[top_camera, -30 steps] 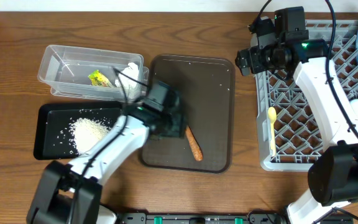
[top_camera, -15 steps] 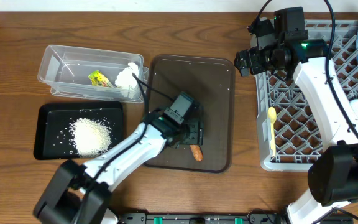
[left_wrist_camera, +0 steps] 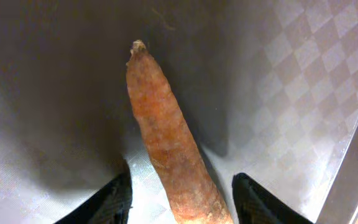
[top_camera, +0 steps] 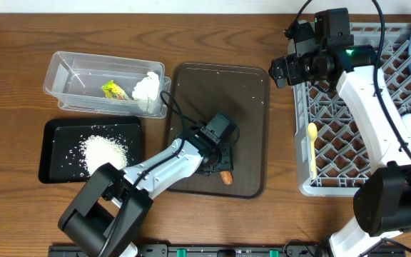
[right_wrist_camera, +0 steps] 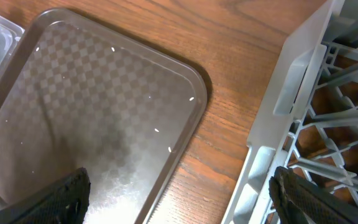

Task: Sort waste into correct bins and load items into the dishwasher rack
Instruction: 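Reach left gripper to carrot on brown tray and grasp it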

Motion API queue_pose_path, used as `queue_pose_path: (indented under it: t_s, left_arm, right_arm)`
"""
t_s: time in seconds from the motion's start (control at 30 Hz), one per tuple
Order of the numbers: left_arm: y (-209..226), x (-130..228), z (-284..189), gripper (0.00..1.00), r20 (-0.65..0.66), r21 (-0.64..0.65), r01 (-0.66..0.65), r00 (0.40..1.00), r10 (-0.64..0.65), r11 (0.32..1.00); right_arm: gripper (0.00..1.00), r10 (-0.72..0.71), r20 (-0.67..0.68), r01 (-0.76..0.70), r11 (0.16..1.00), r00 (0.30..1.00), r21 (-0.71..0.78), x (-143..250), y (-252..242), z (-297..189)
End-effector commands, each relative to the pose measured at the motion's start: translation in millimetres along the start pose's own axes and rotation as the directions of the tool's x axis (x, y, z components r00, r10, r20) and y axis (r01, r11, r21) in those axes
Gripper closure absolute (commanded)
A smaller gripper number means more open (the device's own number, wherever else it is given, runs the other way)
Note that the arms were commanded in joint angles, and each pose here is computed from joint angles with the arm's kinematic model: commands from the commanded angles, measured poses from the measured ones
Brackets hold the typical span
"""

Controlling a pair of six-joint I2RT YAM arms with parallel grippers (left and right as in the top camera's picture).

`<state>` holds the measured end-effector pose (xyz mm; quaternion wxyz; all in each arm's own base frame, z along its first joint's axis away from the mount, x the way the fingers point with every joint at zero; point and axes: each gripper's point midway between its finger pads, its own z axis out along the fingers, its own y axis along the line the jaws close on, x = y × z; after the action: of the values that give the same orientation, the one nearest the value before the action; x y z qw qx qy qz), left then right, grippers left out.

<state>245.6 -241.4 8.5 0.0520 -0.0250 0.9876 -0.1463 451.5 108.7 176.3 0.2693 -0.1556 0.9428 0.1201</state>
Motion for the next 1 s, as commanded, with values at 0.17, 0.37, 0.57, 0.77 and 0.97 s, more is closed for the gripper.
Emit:
queue_pose_path:
  t_s: [0.17,0.37,0.57,0.77,0.97]
  left_arm:
    - [6.6,3.1,5.3,0.6,-0.009,-0.027,0.014,1.0,-0.014,1.0]
    - [5.1,1.3,5.3,0.66,-0.002,-0.021,0.007,1.0,-0.007,1.0]
    - [7.2,-7.4,4.1,0.7,0.011,-0.005,0.027,1.0,-0.027,1.0]
    - [11.6,-14.8,2.1,0.85,0.006,0.017,0.065,0.998,-0.065,0.998]
    - [21.1,-29.3,-2.1,0.89,0.026,0.027,0.11,0.993,-0.111,0.994]
  right_arm:
    - [0.09,0.001,-0.006,-0.002,1.0,1.0,-0.021,0.7,6.7,3.6]
    - [0.09,0.002,-0.007,-0.002,1.0,1.0,-0.021,0.9,6.8,3.6]
    - [0.1,0.004,-0.014,-0.004,1.0,1.0,-0.022,2.5,7.0,3.6]
    - [0.11,0.004,-0.014,-0.004,1.0,1.0,-0.022,2.5,7.0,3.6]
    - [0.11,0.003,-0.014,-0.003,1.0,1.0,-0.022,2.5,6.9,3.6]
